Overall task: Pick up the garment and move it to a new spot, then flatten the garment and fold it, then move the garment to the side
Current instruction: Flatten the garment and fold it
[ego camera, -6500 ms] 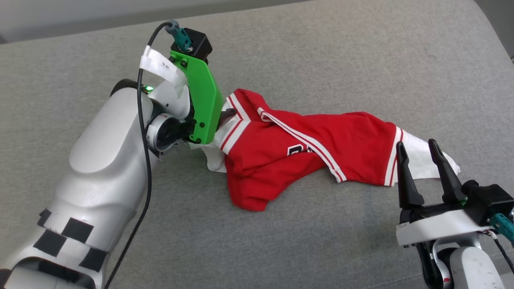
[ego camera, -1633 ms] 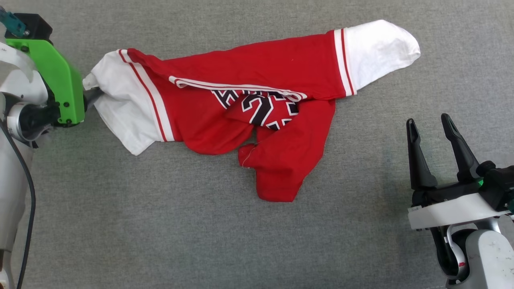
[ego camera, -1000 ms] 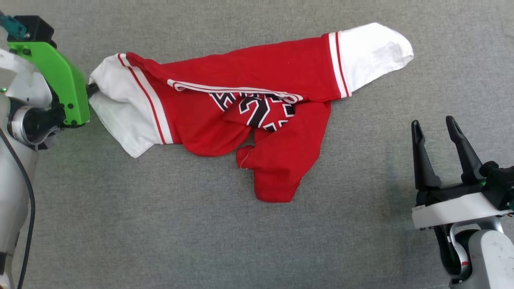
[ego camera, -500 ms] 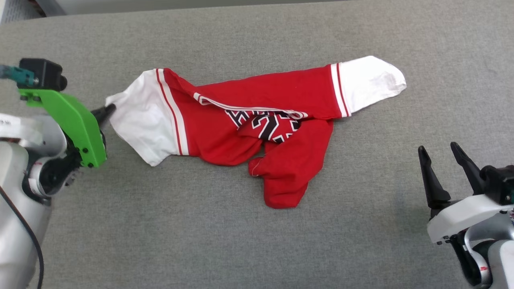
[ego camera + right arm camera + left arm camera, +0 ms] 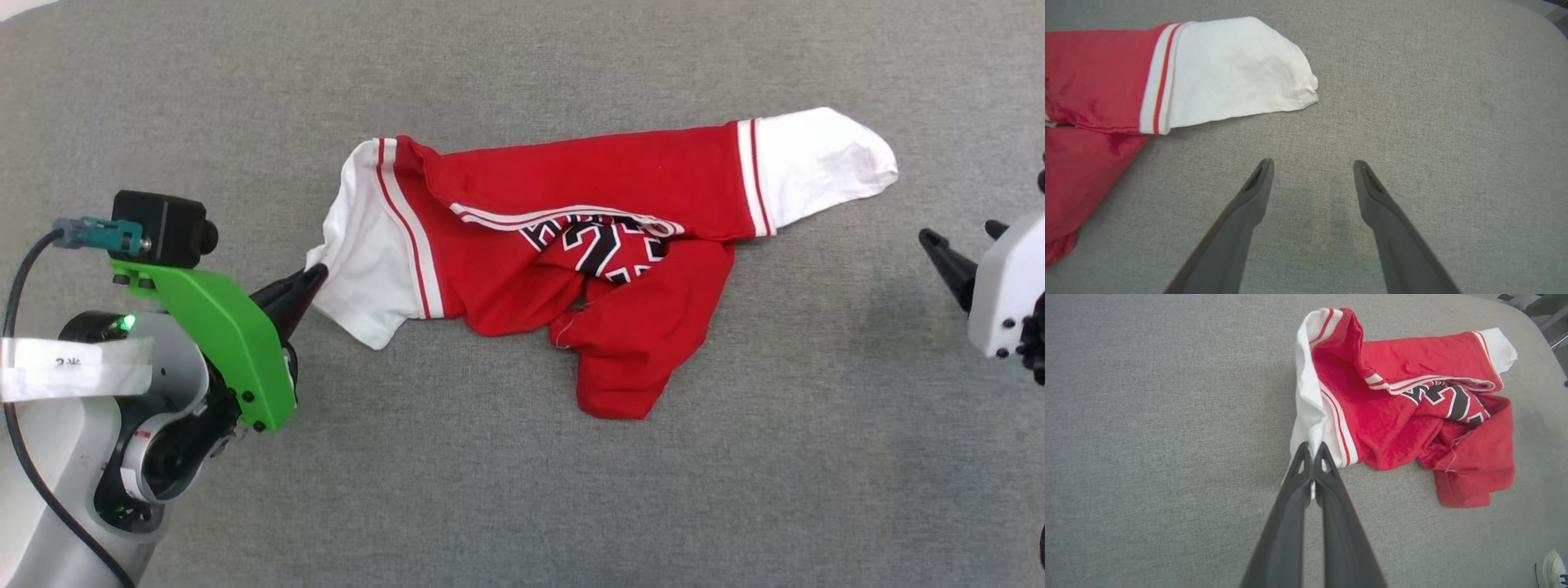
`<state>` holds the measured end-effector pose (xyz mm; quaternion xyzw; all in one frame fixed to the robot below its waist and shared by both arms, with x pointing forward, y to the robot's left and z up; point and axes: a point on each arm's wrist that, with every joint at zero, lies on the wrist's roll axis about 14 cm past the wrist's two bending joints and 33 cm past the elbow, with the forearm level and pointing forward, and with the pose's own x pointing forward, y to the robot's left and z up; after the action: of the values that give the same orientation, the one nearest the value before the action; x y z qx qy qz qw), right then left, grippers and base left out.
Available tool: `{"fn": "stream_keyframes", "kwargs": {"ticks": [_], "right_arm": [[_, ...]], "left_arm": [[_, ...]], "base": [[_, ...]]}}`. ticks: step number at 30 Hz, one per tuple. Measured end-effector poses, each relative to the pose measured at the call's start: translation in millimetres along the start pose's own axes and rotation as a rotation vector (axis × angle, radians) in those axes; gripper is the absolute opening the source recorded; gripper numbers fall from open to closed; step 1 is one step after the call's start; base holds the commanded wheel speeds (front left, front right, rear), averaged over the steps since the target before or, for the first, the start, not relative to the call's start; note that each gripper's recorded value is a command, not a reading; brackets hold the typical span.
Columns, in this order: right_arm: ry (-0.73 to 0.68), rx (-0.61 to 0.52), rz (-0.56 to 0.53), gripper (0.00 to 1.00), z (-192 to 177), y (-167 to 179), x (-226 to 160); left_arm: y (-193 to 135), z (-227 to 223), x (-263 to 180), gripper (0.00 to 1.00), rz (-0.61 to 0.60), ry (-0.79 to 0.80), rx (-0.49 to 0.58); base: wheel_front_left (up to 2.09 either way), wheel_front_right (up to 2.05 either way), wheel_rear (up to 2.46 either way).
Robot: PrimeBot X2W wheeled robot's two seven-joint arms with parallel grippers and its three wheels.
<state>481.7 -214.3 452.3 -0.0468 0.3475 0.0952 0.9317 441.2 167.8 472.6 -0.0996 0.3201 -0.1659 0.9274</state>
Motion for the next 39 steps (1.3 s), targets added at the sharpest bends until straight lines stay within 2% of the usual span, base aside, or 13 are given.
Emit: {"fn": "stream_keyframes", "kwargs": {"ticks": [9,14,28,29,30,31,39], "right_arm": [[0.128,-0.055,0.059,1.00,17.3,13.9,43.7],[0.171,-0.073,0.044,1.00,18.8,8.2,65.2],[0.302,-0.141,0.068,1.00,-16.1,20.2,106.9],[0.310,-0.144,0.069,0.49,-18.4,20.0,107.8],[0.316,-0.148,0.073,0.40,-20.3,20.7,108.4],[0.320,-0.150,0.076,0.00,-21.1,21.2,108.5],[0.253,-0.125,0.088,0.00,-12.9,21.6,100.2]], "left_arm": [[0.9,-13.2,2.3,0.00,0.004,0.031,-0.001],[2.2,-18.4,4.1,0.00,0.006,0.031,-0.017],[17.5,-24.4,6.9,0.00,0.044,0.031,-0.002],[18.0,-24.7,7.4,0.00,0.045,0.032,-0.002],[18.5,-25.2,7.6,0.00,0.047,0.034,-0.002],[18.8,-25.5,7.8,0.00,0.046,0.035,-0.001],[30.0,-16.2,3.5,0.00,0.090,-0.014,0.018]], "base": [[0.00,0.00,0.00],[0.00,0.00,0.00],[0.00,0.00,0.00],[0.00,0.00,0.00],[0.00,0.00,0.00],[0.00,0.00,0.00],[0.00,0.00,0.00]]}}
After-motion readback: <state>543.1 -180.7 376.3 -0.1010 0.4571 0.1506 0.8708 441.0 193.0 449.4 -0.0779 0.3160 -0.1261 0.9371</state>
